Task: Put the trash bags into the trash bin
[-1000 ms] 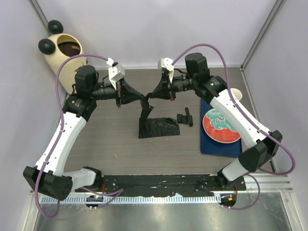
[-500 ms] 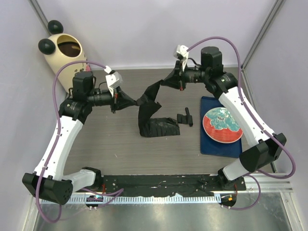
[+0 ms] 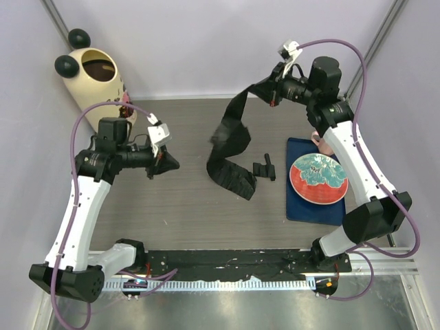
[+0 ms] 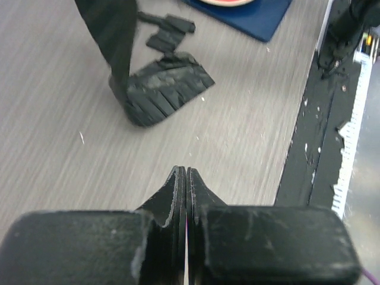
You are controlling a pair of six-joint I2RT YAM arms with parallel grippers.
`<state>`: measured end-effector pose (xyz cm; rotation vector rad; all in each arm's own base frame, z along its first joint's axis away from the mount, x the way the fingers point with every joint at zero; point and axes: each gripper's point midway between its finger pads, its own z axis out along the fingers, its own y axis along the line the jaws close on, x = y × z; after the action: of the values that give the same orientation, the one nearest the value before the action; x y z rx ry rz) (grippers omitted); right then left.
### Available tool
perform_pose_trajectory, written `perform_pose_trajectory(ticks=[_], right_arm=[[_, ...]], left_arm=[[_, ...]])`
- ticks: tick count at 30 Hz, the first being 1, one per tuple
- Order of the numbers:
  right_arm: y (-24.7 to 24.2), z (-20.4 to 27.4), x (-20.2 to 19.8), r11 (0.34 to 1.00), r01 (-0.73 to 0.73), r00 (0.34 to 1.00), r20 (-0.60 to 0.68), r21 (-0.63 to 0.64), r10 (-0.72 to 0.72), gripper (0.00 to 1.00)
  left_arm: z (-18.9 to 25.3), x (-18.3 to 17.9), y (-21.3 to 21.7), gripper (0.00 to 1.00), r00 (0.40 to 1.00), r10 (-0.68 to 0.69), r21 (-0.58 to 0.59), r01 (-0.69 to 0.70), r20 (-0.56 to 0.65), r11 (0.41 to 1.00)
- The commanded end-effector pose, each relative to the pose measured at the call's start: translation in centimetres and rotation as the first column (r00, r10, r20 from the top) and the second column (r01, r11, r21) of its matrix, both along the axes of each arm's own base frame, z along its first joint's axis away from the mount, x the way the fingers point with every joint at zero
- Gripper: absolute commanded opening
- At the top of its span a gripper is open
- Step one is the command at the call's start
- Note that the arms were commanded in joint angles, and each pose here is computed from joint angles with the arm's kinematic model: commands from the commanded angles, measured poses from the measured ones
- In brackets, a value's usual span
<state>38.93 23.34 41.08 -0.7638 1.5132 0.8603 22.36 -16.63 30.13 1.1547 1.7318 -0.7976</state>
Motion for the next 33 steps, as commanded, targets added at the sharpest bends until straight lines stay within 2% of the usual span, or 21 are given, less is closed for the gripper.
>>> perform_pose_trajectory(ticks=[1, 4, 7, 8, 9, 10, 11, 12, 13, 14, 15, 19, 25, 28, 30, 31, 32, 33], right_arm=[[-2.0, 4.3, 2.2, 0.985, 0.149, 0.983, 0.096, 0.084, -0.157, 0.01], [-2.2, 4.9, 2.1, 0.982, 0.161, 0.979, 0.106, 0.101, -0.172, 0.01], [-1.4, 5.0, 1.1, 0.987, 0.094, 0.990, 0.089, 0.128, -0.106, 0.01], [-1.0, 4.7, 0.9, 0.988, 0.073, 0.994, 0.074, 0.134, -0.083, 0.01], [-0.8, 4.9, 0.6, 0.988, 0.053, 0.996, 0.068, 0.146, -0.064, 0.01], [-0.3, 5.1, 0.1, 0.985, 0.015, 0.998, 0.057, 0.170, -0.025, 0.01], [-0.1, 5.2, -0.2, 0.984, -0.001, 0.998, 0.056, 0.178, -0.009, 0.01], [0.4, 5.8, -0.9, 0.982, -0.032, 0.997, 0.076, 0.188, 0.018, 0.01], [0.8, 5.7, -1.5, 0.979, -0.061, 0.997, 0.064, 0.195, 0.049, 0.01], [1.3, 5.7, -1.9, 0.978, -0.079, 0.995, 0.069, 0.193, 0.067, 0.01], [1.9, 5.8, -2.6, 0.976, -0.103, 0.993, 0.071, 0.190, 0.091, 0.01], [4.0, 5.5, -5.5, 0.966, -0.210, 0.976, 0.098, 0.153, 0.196, 0.01], [6.0, 4.4, -8.7, 0.959, -0.280, 0.951, 0.150, 0.051, 0.269, 0.01], [6.8, 3.9, -9.6, 0.955, -0.294, 0.947, 0.143, 0.035, 0.287, 0.01], [7.1, 3.8, -9.7, 0.954, -0.299, 0.946, 0.143, 0.038, 0.291, 0.01], [7.1, 3.9, -9.7, 0.954, -0.296, 0.947, 0.145, 0.041, 0.288, 0.01], [7.3, 3.7, -9.6, 0.953, -0.300, 0.946, 0.139, 0.041, 0.292, 0.01], [7.5, 3.9, -9.6, 0.952, -0.304, 0.945, 0.144, 0.043, 0.295, 0.01]], left_arm=[[-2.9, -3.7, 2.1, 0.00, 0.998, -0.036, 0.143, 0.044, -0.058, 0.989], [-5.4, -5.7, 3.0, 0.00, 0.990, -0.049, 0.202, 0.076, -0.136, 0.976], [-5.3, -6.0, 2.8, 0.03, 0.992, -0.067, 0.183, 0.086, -0.109, 0.979], [-4.4, -5.8, 2.4, 0.11, 0.994, -0.030, 0.145, 0.044, -0.103, 0.988], [-3.5, -5.1, 2.1, 0.38, 0.997, -0.004, 0.110, 0.013, -0.082, 0.994], [-1.4, -2.8, 1.3, 0.50, 0.999, 0.016, 0.050, -0.018, 0.028, 0.999], [0.2, -2.1, 0.7, 0.58, 0.995, 0.092, -0.033, -0.093, -0.024, 0.995], [1.4, -0.7, 0.4, 0.67, 0.992, 0.130, -0.079, -0.130, 0.000, 0.988], [4.3, 1.4, -0.2, 0.76, 0.983, 0.157, -0.158, -0.141, 0.092, 0.977], [5.5, 2.3, -0.5, 0.79, 0.980, 0.170, -0.199, -0.147, 0.103, 0.969], [6.9, 3.4, -1.3, 0.81, 0.982, 0.176, -0.247, -0.154, 0.069, 0.957], [12.2, 6.7, -2.8, 0.80, 0.973, 0.155, -0.331, -0.092, 0.170, 0.939], [17.1, 7.7, -4.1, 0.78, 0.970, 0.108, -0.455, 0.003, 0.217, 0.891], [17.4, 6.0, -5.3, 0.86, 0.960, -0.020, -0.429, 0.143, 0.278, 0.892], [16.9, 4.9, -6.1, 0.90, 0.952, -0.057, -0.405, 0.181, 0.299, 0.896], [16.5, 4.6, -6.4, 0.90, 0.947, -0.069, -0.387, 0.194, 0.313, 0.902], [16.6, 4.4, -6.4, 0.90, 0.915, -0.061, -0.343, 0.211, 0.398, 0.915], [15.8, 3.9, -7.1, 0.90, 0.917, -0.083, -0.326, 0.223, 0.391, 0.919]])
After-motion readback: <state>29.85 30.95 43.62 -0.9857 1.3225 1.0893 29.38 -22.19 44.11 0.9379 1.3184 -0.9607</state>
